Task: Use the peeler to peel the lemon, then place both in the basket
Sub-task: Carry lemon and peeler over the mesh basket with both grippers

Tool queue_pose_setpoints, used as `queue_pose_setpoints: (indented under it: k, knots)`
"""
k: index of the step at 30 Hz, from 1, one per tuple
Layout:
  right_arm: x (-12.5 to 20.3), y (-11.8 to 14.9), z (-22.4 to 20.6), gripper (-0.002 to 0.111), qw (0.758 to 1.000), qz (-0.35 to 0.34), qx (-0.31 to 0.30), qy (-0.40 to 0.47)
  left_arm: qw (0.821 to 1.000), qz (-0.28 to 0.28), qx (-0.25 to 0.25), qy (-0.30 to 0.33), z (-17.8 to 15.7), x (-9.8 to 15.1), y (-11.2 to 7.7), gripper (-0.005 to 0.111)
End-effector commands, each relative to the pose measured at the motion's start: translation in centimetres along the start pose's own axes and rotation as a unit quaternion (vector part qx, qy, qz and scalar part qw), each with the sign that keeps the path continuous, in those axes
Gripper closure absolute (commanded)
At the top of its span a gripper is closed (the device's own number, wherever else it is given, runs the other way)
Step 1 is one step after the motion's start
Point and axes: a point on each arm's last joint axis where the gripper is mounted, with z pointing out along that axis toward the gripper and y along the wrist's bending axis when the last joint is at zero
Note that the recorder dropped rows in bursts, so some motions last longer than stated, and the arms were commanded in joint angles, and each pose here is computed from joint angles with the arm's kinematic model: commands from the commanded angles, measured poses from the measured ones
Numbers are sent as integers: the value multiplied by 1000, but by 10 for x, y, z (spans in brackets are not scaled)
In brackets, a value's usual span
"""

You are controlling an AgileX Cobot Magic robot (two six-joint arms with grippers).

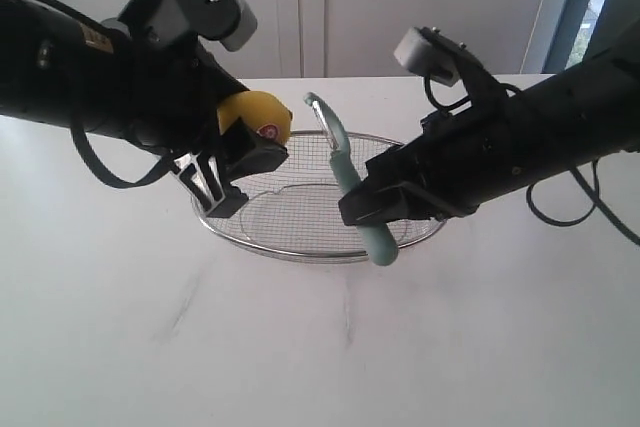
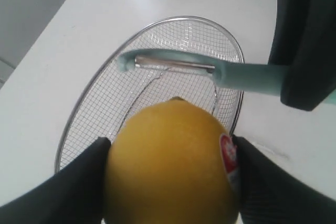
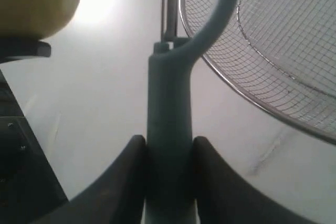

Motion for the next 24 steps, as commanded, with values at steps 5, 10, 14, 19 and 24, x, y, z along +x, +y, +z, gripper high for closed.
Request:
queue_pose_setpoints:
  k: [5,10,14,19,24]
  knots:
    - [3,5,22,108,999,3,-39,21,999,30,1,-25,-1,-8,-7,107]
    - [3,18,28,108,998,2,-62,21,999,30,2,-26,-1,-8,-7,107]
    - [3,19,29,108,998,2,-63,21,999,30,9,-19,-1,-7,-8,107]
    - [2,20,29,108,998,8,-68,14,999,32,10,-18,-1,-7,-8,107]
    - [2,20,29,108,998,8,-68,14,999,32,10,-18,-1,-7,-8,107]
